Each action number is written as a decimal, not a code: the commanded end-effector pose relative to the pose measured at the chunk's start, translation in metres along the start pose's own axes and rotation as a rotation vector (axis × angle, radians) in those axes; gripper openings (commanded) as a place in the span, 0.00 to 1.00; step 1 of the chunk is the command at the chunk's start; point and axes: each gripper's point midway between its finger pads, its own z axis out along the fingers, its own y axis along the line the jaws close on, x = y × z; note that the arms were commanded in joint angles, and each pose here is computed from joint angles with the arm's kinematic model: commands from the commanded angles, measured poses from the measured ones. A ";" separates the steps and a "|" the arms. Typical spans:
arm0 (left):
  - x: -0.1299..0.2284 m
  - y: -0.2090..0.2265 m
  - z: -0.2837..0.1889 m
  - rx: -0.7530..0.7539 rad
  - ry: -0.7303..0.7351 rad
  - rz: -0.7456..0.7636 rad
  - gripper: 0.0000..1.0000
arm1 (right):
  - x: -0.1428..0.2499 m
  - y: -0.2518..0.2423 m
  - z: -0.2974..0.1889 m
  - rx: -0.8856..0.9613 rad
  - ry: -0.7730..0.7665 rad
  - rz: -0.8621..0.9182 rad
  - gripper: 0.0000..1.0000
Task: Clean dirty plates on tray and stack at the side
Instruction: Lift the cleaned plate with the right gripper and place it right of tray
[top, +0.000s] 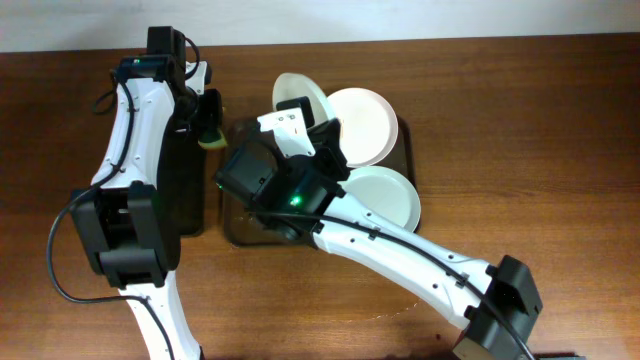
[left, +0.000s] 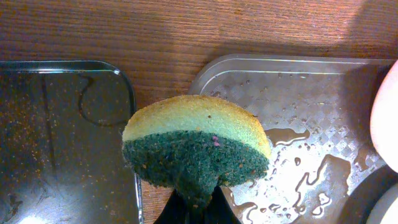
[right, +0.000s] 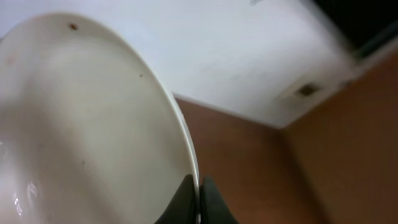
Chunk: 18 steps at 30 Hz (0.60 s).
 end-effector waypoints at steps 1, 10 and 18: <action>-0.006 -0.002 -0.010 0.006 -0.029 0.006 0.01 | 0.016 0.012 0.018 -0.278 0.183 0.060 0.04; -0.006 -0.002 -0.010 0.006 -0.029 0.006 0.01 | 0.114 -0.136 0.155 -0.512 0.725 0.539 0.04; -0.006 -0.003 -0.010 0.006 -0.030 0.006 0.01 | 0.269 -0.197 0.214 -0.267 0.890 0.748 0.04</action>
